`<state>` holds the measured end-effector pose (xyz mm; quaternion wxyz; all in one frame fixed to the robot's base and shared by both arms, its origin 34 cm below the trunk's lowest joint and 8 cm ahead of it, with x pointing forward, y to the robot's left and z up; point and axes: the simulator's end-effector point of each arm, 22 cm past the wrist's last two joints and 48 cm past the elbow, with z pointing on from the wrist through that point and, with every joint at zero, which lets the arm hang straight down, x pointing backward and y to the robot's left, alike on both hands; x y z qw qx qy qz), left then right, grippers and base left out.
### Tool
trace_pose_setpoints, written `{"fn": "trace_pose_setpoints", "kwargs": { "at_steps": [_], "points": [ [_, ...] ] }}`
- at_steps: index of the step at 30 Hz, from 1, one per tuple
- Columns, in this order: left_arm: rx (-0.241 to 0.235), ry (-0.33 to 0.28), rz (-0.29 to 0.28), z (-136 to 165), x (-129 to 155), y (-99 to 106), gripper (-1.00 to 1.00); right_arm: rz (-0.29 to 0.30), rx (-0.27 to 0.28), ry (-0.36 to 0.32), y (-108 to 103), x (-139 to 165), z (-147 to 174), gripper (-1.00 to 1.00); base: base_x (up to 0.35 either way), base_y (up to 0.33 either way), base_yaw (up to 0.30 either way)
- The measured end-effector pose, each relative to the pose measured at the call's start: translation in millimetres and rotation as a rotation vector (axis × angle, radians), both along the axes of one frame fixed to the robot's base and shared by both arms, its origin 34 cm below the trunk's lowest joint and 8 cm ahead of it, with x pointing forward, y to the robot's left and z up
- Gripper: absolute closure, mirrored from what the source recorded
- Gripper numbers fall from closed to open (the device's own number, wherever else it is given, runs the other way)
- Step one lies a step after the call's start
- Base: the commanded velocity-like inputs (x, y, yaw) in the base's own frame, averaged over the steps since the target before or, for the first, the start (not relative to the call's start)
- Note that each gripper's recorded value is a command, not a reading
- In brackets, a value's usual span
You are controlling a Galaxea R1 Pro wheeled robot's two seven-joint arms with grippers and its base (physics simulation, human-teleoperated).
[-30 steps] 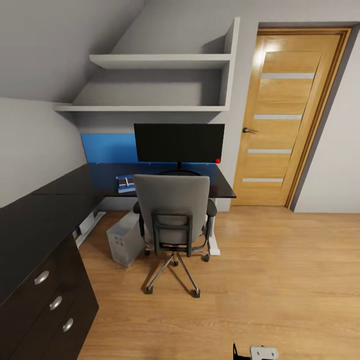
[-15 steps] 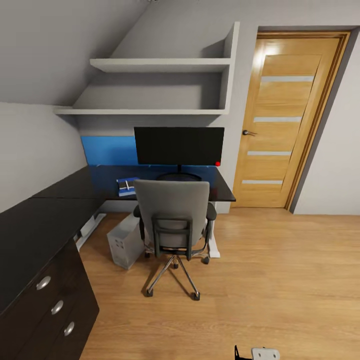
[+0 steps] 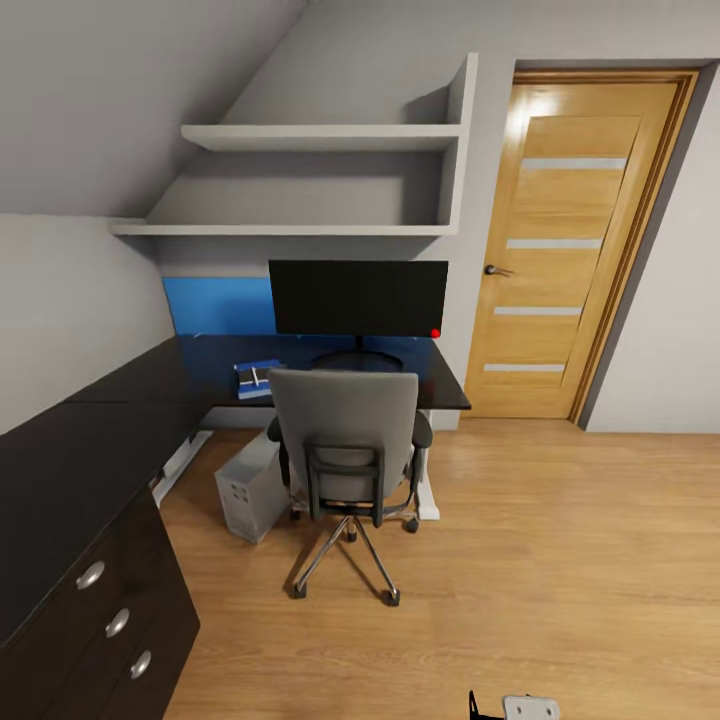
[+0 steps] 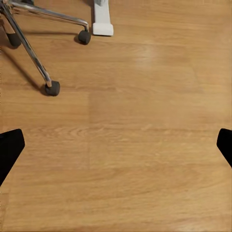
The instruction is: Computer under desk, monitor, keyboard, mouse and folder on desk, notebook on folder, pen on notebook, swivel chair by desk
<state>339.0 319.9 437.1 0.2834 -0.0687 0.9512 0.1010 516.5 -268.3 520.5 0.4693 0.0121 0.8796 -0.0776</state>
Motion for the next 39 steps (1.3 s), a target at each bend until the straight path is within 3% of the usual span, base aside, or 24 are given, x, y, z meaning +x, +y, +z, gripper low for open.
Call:
{"fn": "trace_pose_setpoints", "kwargs": {
  "at_steps": [23,39],
  "points": [
    [-0.011,0.005,-0.005,27.0,-3.0,-5.2,-1.0,0.0,0.001,0.001,0.3,1.9,28.5,-1.0,0.0,0.0,0.0],
    [-0.049,0.012,-0.012,24.4,-3.6,-31.7,-1.0,0.0,0.0,0.001,0.4,1.9,28.5,-1.0,0.0,0.0,0.0]
  ]
}}
